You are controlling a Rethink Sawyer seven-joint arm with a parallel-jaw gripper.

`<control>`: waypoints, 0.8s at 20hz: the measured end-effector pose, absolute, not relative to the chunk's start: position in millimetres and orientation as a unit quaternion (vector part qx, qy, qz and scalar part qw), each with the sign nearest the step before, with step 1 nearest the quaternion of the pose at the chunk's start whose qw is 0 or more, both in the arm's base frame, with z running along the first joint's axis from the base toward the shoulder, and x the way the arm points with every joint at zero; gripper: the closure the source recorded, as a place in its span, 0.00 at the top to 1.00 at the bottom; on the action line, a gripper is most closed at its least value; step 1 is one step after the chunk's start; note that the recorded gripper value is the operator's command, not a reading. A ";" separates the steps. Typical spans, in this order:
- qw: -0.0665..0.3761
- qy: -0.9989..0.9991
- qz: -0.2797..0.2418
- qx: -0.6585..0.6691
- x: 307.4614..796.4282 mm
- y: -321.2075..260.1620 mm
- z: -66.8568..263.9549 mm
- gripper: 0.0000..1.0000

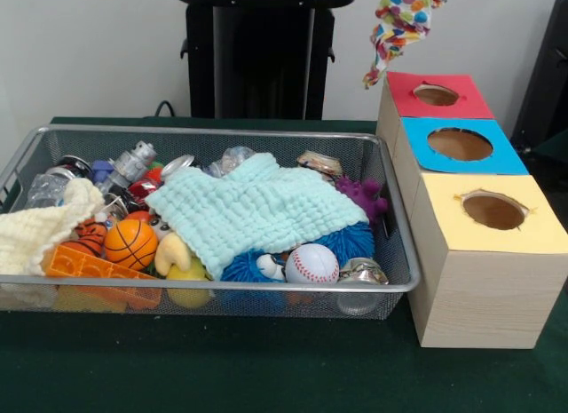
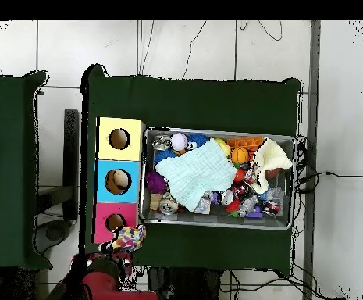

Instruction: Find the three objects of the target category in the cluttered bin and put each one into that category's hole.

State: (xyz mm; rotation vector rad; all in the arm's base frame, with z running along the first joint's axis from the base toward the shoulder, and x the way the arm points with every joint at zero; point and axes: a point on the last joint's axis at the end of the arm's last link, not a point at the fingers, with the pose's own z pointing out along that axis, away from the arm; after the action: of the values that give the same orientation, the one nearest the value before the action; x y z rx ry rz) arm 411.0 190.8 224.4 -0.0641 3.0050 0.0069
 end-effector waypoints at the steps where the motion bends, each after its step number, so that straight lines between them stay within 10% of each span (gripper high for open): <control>1: 0.067 0.997 0.003 -0.026 406.3 199.4 224.3 0.00; 16: 0.065 0.998 0.021 0.014 377.3 249.0 226.2 0.00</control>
State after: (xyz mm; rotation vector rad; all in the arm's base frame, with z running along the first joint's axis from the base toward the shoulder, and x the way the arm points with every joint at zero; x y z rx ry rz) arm 377.3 249.0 226.2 0.0435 3.0106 0.0623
